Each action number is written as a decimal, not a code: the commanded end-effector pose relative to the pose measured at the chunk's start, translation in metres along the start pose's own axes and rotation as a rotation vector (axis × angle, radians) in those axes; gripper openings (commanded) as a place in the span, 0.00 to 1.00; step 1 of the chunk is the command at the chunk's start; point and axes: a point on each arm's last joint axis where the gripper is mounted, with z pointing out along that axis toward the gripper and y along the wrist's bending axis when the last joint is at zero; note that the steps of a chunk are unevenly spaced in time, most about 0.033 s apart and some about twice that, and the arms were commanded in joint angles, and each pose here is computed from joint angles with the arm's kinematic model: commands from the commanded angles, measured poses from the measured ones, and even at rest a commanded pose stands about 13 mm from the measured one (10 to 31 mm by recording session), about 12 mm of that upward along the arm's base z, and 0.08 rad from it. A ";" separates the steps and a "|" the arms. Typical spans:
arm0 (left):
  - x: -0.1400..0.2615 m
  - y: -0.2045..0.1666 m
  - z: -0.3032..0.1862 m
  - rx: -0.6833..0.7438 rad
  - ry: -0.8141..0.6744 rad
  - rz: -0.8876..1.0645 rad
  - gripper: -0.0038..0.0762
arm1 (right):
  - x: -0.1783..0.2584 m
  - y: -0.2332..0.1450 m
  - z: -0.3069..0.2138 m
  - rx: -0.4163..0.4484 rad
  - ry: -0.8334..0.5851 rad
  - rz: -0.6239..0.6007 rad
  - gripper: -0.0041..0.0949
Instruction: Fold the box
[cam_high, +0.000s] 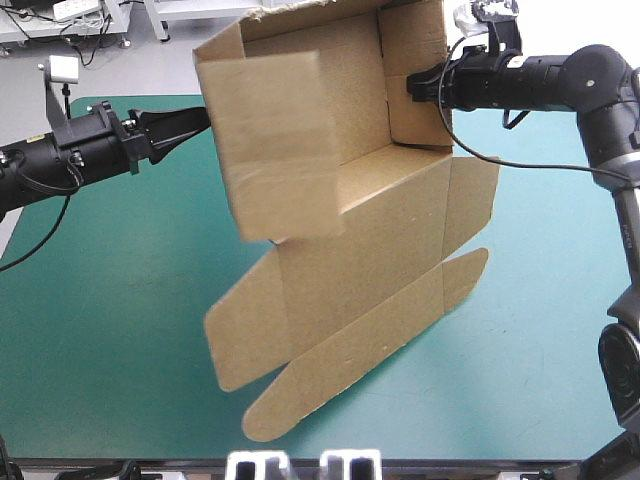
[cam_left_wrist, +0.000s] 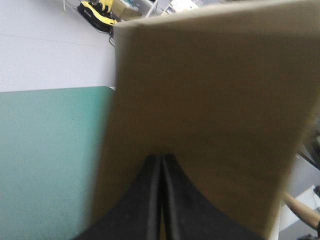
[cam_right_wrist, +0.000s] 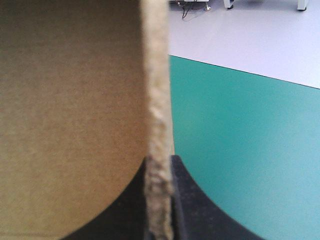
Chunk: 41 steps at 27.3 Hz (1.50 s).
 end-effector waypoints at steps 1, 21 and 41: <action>-0.005 -0.023 -0.004 0.042 -0.021 0.045 0.03 | -0.019 0.017 -0.019 -0.026 -0.137 0.028 0.02; -0.001 -0.009 -0.004 -0.096 0.023 0.096 0.04 | -0.018 0.016 -0.019 -0.012 -0.132 0.018 0.03; 0.004 -0.005 -0.005 -0.147 0.079 0.116 0.51 | -0.014 0.032 -0.006 0.013 -0.093 0.001 0.03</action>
